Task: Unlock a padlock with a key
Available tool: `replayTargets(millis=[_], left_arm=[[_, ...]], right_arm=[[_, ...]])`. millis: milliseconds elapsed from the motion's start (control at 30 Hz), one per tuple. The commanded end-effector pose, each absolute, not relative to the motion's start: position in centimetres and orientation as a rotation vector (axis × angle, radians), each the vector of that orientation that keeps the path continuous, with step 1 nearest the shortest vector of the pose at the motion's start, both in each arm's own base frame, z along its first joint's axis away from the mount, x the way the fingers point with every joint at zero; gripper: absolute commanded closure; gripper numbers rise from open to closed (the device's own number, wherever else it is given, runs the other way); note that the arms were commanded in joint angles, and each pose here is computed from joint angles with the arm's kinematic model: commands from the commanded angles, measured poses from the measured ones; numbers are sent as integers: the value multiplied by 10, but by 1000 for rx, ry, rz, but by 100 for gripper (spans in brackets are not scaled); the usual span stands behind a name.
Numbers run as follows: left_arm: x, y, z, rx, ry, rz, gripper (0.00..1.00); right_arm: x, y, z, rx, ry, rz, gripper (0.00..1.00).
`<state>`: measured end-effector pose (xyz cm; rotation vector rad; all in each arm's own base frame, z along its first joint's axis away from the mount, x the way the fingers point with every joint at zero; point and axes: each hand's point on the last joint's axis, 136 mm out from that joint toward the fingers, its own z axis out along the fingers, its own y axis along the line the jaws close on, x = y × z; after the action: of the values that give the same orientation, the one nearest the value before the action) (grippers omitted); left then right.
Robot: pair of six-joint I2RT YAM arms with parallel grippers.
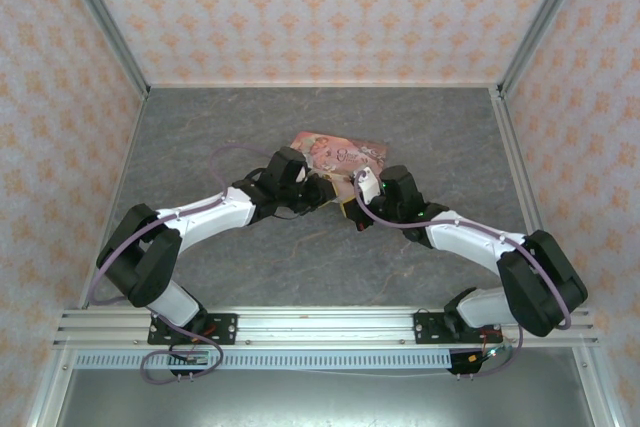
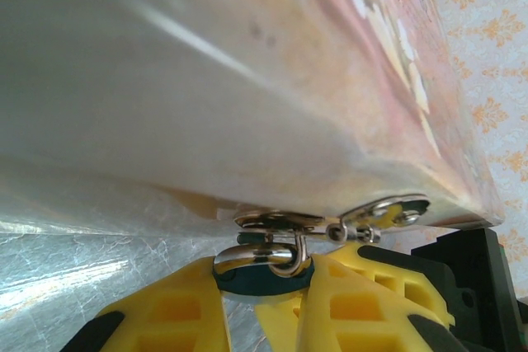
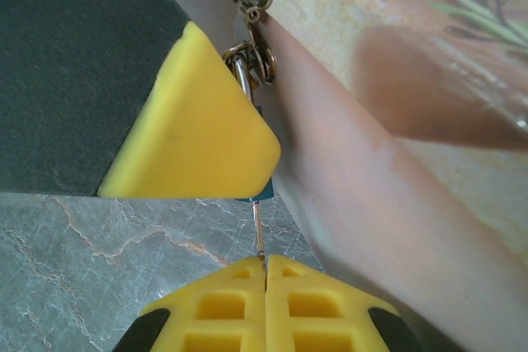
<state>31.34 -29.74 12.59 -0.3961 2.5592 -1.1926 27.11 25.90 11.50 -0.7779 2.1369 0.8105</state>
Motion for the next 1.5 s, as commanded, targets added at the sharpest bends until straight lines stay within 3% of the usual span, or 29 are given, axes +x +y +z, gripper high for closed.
replayTargets(millis=[0, 900, 1467], left_arm=[[310, -307, 129, -372, 2585, -1256, 92], [303, -306, 131, -365, 2587, -1264, 92], [298, -310, 126, -349, 2612, -1265, 92]], right_arm=[[278, 266, 129, -796, 2081, 834, 100], [293, 269, 130, -750, 2082, 811, 100], [303, 279, 173, -715, 1929, 865, 100]])
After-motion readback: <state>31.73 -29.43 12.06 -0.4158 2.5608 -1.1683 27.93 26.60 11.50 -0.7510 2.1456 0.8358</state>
